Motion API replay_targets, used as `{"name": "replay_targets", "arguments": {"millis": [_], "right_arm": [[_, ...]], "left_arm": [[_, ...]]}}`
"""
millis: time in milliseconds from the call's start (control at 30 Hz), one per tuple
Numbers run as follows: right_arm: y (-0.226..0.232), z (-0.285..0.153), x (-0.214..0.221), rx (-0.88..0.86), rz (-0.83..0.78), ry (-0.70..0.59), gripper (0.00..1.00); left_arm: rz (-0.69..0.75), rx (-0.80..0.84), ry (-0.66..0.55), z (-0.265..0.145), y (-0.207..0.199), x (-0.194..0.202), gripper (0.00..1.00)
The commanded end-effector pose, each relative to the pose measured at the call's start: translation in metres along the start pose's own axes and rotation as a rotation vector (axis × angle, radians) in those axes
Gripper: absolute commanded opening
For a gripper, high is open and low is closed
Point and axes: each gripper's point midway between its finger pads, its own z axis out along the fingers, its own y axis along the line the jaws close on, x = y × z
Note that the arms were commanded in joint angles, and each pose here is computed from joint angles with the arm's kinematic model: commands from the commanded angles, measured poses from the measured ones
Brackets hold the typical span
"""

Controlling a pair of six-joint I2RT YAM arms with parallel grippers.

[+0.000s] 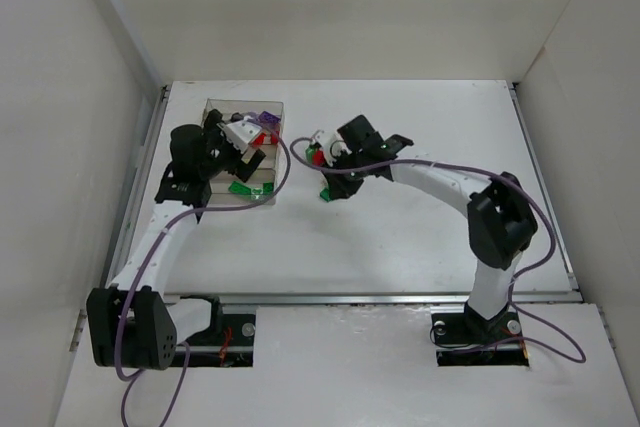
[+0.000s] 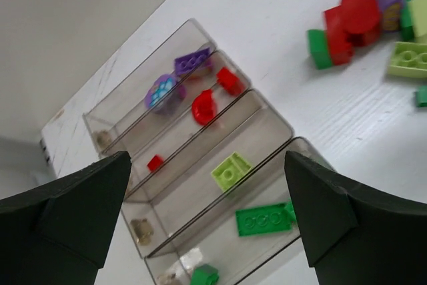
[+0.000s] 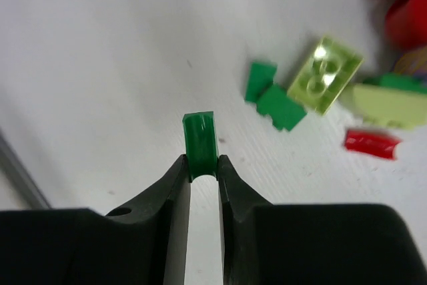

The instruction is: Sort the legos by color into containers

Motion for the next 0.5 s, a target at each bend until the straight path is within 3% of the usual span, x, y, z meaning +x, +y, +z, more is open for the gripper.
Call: {"name": "replay_targets", "arguments": {"millis": [0, 167, 467], "right_arm": [[0.038, -0.078, -0.105, -0.096, -0.051, -0.333, 0.00], [0.057, -0.116, -0.163, -0.207, -0.043, -0.546, 0.00], [0.047, -0.136, -0.170, -0.308, 0.060, -0.622, 0.00]], "left_arm": [[0.122, 0.142, -0.182, -0.008, -0.029, -0.049, 0.99], [0.207, 0.204, -0.287, -0.002, -0.056, -0.083, 0.99], [0.284, 0.294, -0.425, -0.006, -0.077, -0.116, 0.99]]}}
